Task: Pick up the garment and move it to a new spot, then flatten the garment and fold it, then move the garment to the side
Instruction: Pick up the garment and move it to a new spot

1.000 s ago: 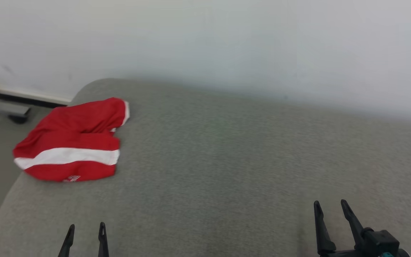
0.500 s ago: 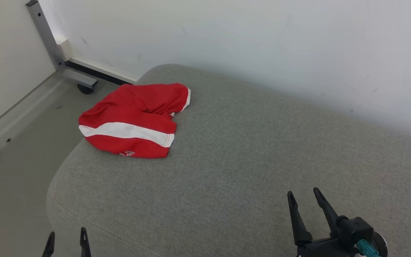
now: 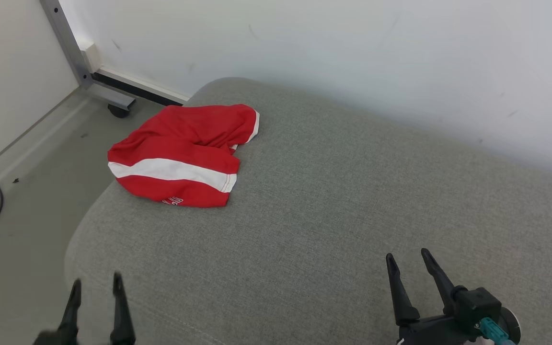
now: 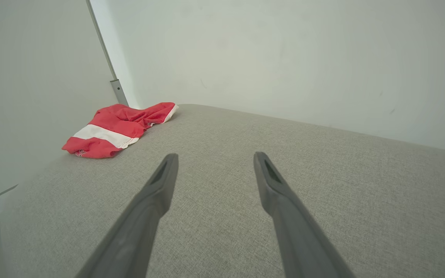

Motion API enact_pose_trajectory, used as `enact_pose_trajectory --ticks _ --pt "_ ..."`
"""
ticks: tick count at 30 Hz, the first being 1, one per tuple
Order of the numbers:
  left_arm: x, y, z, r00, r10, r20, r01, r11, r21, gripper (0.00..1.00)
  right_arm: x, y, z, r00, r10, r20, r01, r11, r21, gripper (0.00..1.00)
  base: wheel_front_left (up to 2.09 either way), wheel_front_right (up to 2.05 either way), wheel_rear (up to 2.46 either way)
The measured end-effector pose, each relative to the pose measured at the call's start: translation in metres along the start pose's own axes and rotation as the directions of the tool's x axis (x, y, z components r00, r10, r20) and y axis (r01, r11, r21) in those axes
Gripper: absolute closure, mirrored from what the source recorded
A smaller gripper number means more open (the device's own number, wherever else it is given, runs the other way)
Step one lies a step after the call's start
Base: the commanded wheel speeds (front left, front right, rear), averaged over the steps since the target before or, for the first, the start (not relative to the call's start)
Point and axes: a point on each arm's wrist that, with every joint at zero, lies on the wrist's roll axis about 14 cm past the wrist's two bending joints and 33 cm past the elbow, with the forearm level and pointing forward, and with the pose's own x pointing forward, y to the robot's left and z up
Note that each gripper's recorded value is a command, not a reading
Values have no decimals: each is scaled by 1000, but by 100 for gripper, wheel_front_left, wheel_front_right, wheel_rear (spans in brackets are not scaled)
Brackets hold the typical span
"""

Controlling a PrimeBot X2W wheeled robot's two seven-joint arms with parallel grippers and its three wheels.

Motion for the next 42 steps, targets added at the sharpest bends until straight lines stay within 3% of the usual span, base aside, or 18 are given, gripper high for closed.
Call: enact_pose_trajectory --ticks 7,13,16,20,29,38,39,41,42 --pt "71 -25 17 999 -33 4 33 997 -75 0 3 -8 0 1000 -13 0 13 1000 -5 0 0 0 0" --pt "136 -27 26 994 -16 -106 5 995 -103 0 10 -7 15 1000 17 16 -17 999 -40 0 0 0 0" --pt "154 -22 27 988 4 -152 -17 996 -82 0 10 -15 21 1000 11 23 -10 998 -60 0 0 0 0" --pt "203 -28 39 984 42 -172 -67 987 -145 0 5 -45 27 999 -37 28 40 995 -94 0 0 0 0" --pt "250 -82 -48 913 11 -408 -42 997 -67 0 -21 -116 6 978 -209 -26 205 973 -105 0 0 0 0" --pt "249 -112 -151 750 60 -658 -64 998 18 0 -48 -148 -38 940 -308 -145 297 951 -90 0 0 0 0" --pt "250 -114 -155 738 58 -672 -57 998 24 7 -50 -150 -41 936 -315 -154 304 948 -89 0 0 0 0" --pt "252 -119 -164 716 51 -696 -45 999 27 100 -54 -153 -46 931 -327 -165 316 945 -87 0 0 0 0" --pt "253 -122 -166 712 44 -701 -34 999 28 100 -55 -154 -48 928 -331 -170 320 943 -86 0 0 0 0"
